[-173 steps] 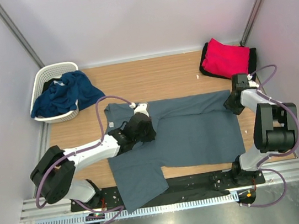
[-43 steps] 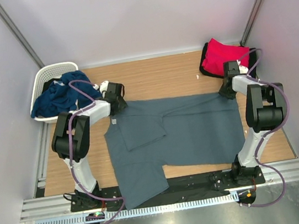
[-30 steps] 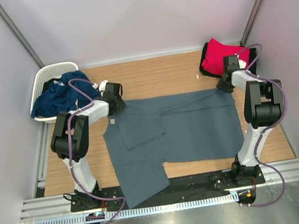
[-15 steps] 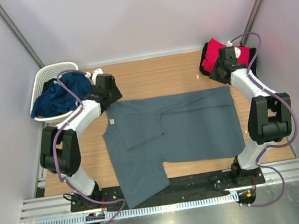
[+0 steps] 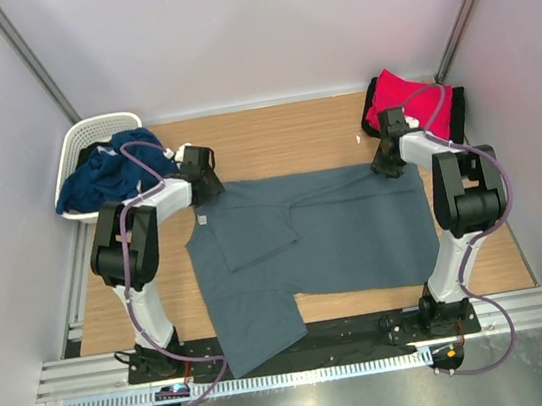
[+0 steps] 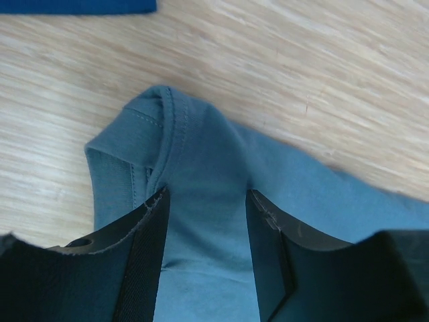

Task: Fold and stack the t-shirts
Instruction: Fold the tshirt

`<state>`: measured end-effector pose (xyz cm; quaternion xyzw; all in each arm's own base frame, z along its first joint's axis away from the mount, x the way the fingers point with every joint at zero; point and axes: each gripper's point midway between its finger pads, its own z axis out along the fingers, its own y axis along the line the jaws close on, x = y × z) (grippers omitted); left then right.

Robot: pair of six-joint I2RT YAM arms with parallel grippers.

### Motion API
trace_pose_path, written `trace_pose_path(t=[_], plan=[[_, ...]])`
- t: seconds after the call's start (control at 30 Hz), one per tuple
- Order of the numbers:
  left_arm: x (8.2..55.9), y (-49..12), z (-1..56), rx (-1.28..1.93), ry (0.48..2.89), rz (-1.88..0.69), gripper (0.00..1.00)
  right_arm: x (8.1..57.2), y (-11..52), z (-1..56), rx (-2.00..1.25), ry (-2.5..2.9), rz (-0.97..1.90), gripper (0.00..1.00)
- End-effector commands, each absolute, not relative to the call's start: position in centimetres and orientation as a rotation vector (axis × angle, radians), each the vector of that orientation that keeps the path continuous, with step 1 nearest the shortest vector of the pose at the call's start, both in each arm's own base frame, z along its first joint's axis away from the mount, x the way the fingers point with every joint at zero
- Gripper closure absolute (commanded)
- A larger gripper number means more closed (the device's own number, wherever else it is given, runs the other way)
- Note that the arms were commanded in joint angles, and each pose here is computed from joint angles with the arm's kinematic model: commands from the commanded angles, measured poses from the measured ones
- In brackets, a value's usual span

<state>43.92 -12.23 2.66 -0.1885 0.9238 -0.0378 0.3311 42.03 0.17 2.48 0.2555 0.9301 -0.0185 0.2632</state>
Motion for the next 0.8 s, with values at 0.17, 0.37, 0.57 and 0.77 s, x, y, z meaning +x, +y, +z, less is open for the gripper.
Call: trace_pose_path(t=[0.17,0.37,0.57,0.77], plan=[[45.6,-10.3,1.0,-0.576,2.423,-0.101,0.5,44.2,-0.6,0.7,0.725,2.504,-0.108,0.63],[47.8,-9.7,1.1,-0.56,2.417,-0.098,0.51,47.5,-0.3,0.6,0.701,2.482,-0.08,0.62],[48.3,-10.9,3.9,-0.494,2.417,-0.183,0.52,49.7,1.2,4.2,0.657,2.437,0.047,0.63],[43.1,-11.7,14.4,-0.414,2.278,-0.325,0.36,45.3,1.4,12.0,0.623,2.346,0.077,0.43]])
